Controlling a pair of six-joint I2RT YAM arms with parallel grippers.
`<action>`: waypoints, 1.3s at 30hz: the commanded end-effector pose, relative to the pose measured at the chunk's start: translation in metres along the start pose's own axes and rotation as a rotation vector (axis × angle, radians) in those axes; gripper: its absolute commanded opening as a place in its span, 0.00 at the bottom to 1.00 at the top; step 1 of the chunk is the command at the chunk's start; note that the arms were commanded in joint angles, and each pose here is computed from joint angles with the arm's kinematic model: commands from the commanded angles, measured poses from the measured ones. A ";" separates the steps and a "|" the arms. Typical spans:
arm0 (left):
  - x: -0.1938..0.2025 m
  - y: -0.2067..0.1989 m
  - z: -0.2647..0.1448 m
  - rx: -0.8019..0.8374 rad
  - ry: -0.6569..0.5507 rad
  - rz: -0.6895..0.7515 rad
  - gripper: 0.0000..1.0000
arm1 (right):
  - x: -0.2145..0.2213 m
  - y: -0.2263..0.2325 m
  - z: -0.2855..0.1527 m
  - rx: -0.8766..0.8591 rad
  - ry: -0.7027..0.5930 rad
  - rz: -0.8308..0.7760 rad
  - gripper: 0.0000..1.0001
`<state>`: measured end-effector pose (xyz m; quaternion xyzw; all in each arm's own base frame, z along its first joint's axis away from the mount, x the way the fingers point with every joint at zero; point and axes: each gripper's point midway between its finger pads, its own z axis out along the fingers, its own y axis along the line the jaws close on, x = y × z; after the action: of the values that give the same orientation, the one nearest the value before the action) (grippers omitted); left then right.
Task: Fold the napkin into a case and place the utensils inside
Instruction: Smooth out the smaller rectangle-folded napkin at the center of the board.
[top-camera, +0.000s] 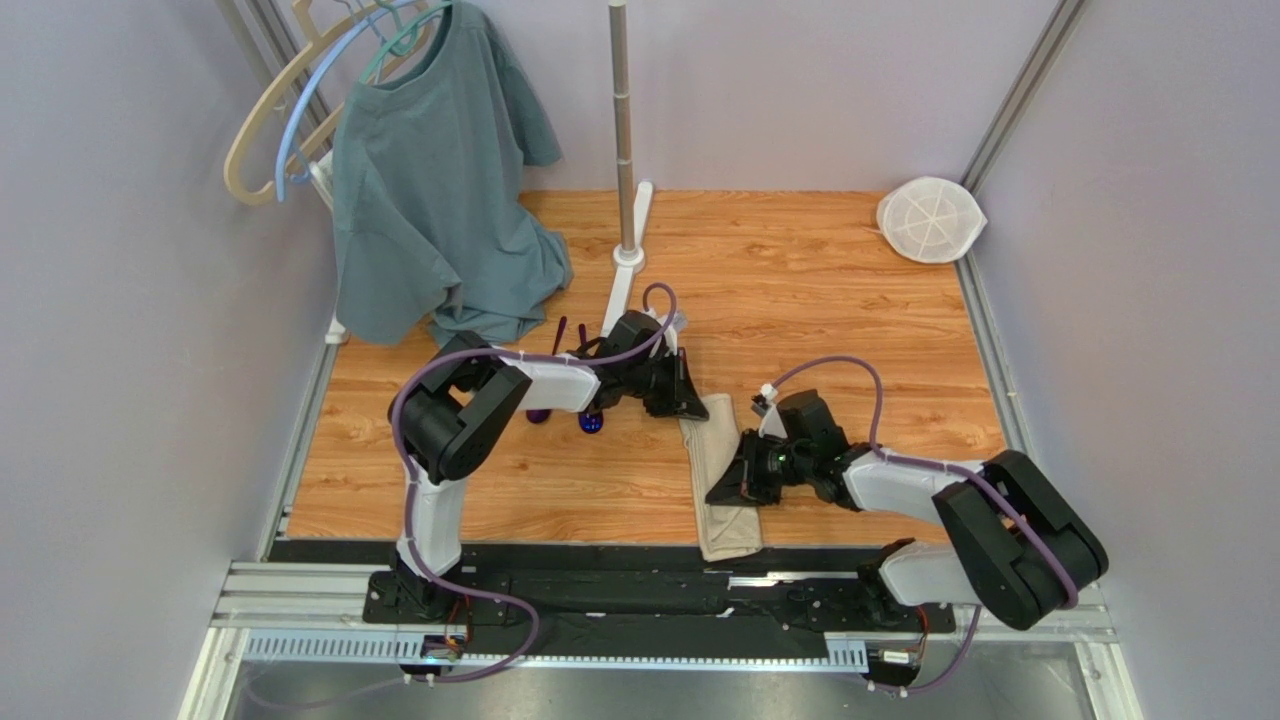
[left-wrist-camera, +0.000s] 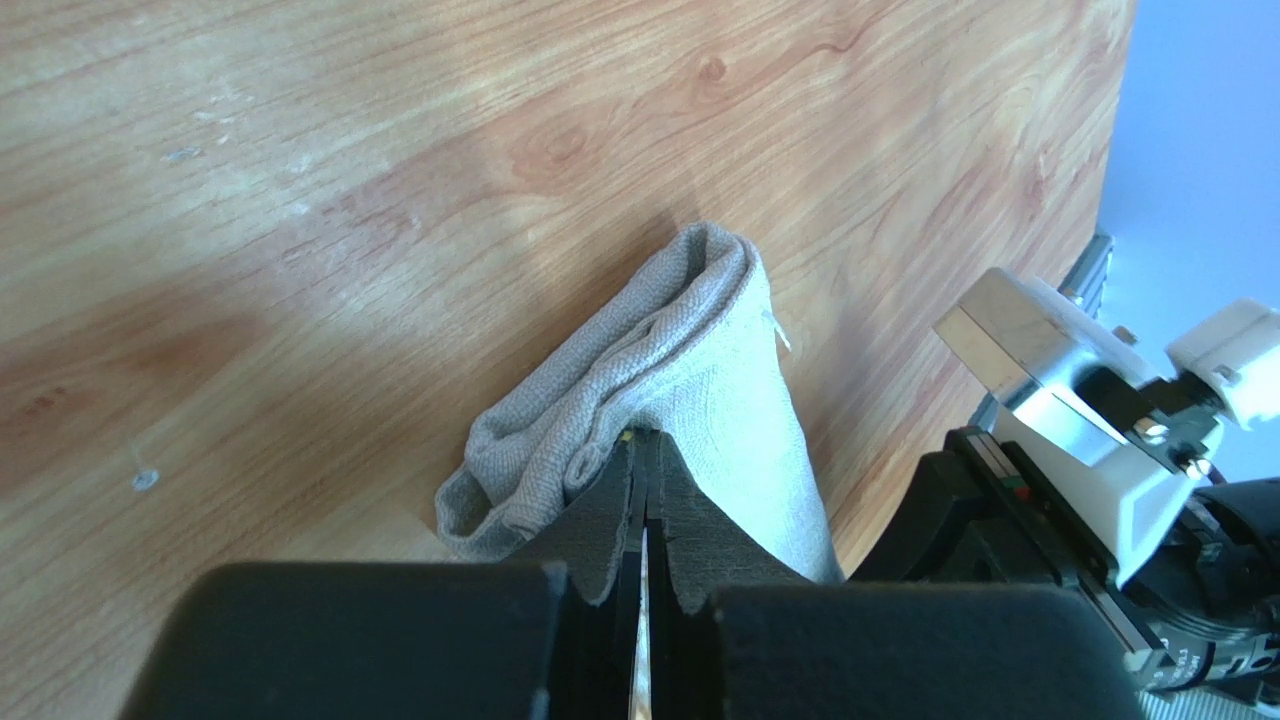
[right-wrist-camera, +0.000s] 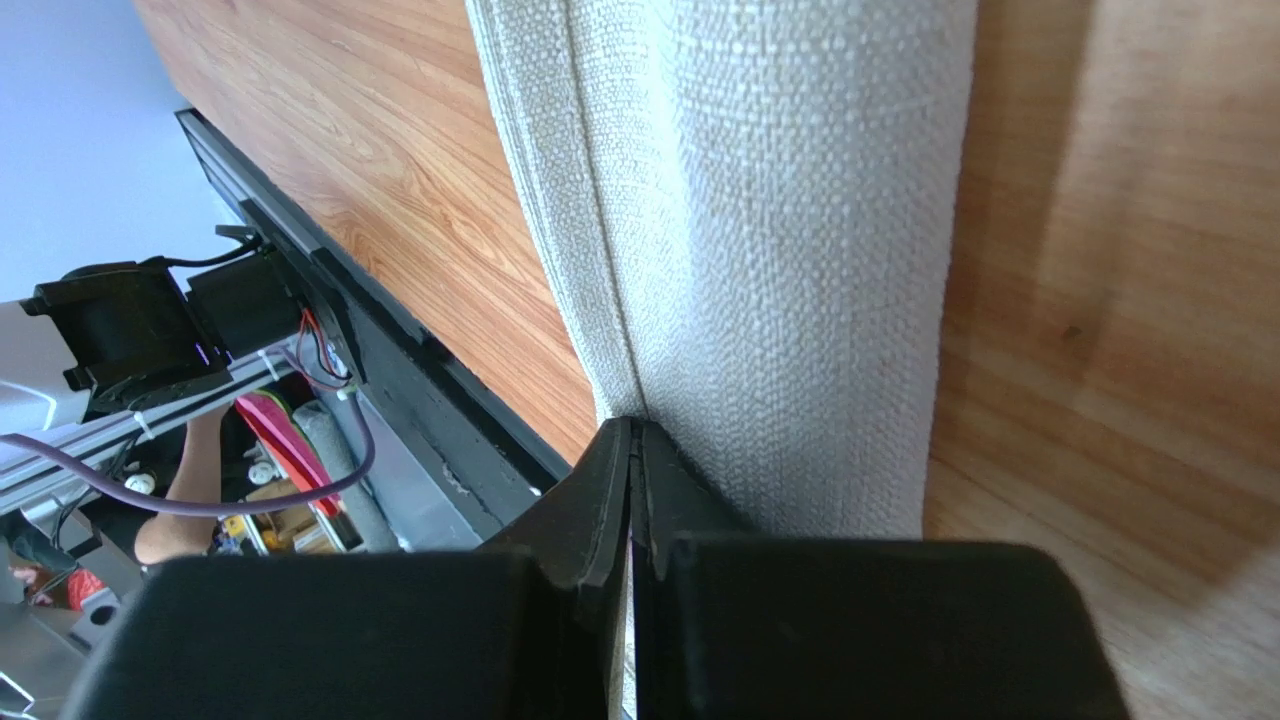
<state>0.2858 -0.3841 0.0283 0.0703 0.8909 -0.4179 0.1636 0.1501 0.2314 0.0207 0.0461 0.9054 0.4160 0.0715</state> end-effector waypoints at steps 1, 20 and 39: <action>-0.006 0.017 0.011 -0.047 -0.010 0.041 0.00 | 0.010 -0.016 -0.005 0.041 -0.017 -0.045 0.01; -0.037 0.018 0.019 -0.060 -0.012 -0.155 0.00 | -0.055 0.053 -0.002 -0.093 0.011 -0.174 0.01; -0.052 0.019 0.020 -0.019 -0.027 -0.199 0.00 | -0.015 0.014 -0.030 -0.030 -0.049 -0.136 0.00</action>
<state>0.3352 -0.3914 0.0295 -0.0260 0.8900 -0.4379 0.1244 0.1545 0.2315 0.0501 -0.0148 0.8886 0.4481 0.0972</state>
